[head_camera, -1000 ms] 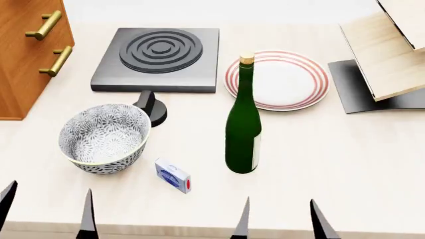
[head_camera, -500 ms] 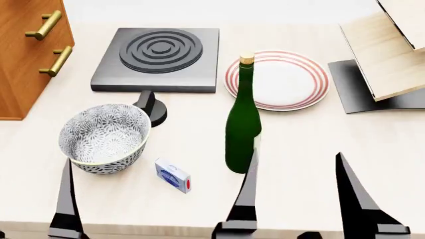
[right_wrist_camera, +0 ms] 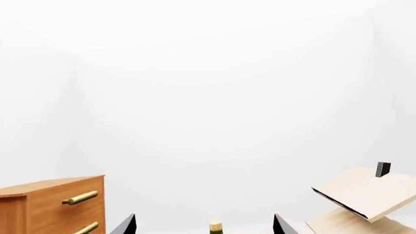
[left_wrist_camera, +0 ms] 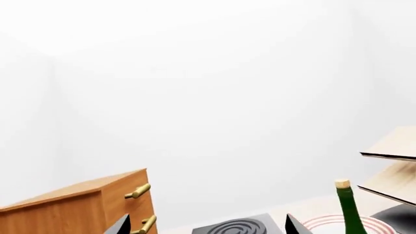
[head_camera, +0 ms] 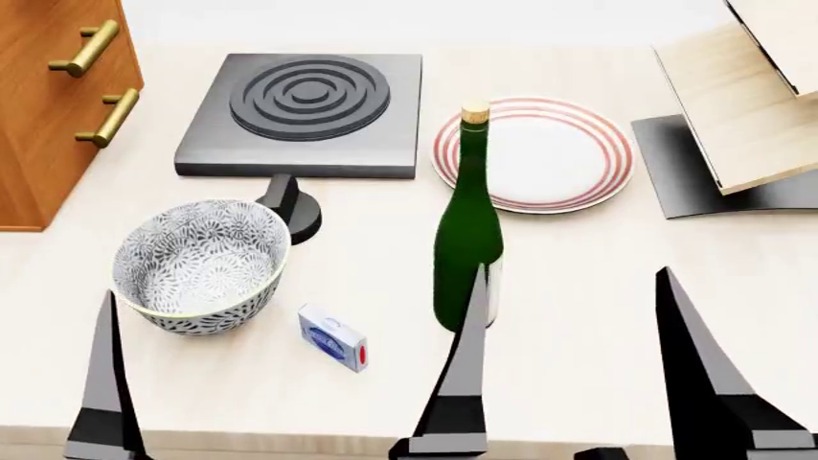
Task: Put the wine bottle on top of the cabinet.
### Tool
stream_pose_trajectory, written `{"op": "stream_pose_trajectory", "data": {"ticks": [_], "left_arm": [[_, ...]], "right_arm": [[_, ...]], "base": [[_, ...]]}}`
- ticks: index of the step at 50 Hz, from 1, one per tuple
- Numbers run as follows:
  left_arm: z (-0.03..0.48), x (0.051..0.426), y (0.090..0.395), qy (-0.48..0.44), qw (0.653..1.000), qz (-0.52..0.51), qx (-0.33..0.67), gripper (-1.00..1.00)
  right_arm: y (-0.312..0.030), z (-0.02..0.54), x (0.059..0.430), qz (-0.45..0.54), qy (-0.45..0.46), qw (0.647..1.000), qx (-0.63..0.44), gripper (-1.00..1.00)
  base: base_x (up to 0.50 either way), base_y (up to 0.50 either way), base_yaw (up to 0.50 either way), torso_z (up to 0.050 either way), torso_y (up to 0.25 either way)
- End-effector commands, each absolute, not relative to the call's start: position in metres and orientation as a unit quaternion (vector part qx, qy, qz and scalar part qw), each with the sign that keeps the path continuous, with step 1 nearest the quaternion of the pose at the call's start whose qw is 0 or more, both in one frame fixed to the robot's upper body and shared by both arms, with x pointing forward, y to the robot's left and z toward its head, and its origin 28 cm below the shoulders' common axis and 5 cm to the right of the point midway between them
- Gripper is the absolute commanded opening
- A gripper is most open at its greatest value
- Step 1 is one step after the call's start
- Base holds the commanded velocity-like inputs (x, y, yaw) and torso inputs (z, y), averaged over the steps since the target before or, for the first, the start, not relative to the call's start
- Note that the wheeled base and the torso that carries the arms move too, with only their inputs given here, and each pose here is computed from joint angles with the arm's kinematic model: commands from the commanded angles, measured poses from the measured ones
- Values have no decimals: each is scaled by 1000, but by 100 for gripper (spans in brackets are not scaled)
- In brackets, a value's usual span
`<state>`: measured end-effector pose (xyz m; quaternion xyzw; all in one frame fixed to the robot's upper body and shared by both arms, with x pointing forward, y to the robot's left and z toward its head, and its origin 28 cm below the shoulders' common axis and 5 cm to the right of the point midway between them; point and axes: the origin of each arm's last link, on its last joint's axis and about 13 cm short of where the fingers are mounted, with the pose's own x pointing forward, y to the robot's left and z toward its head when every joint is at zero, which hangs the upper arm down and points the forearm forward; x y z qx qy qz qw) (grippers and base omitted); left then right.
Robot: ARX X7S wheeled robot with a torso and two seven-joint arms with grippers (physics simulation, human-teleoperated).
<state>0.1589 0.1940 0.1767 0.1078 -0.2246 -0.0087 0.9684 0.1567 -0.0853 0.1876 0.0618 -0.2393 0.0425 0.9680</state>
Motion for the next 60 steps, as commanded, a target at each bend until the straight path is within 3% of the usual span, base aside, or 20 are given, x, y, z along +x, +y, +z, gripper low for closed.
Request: {"op": "stream_pose_trajectory", "data": {"ticks": [1, 36, 52, 60], "left_arm": [[178, 158, 194, -225, 968, -8, 108, 100], [180, 157, 193, -225, 969, -9, 106, 100], [180, 157, 193, -223, 970, -14, 97, 100], [180, 157, 192, -223, 970, -16, 97, 100]], "right_arm": [[-85, 190, 154, 52, -246, 966, 66, 100], [-88, 188, 158, 25, -229, 971, 67, 100], [-87, 187, 157, 28, -224, 972, 63, 100], [-86, 187, 157, 31, -223, 973, 55, 100]], "base": [[180, 0, 0, 0, 0], [490, 0, 0, 0, 0], [0, 1, 0, 0, 1], [0, 444, 0, 0, 0]]}}
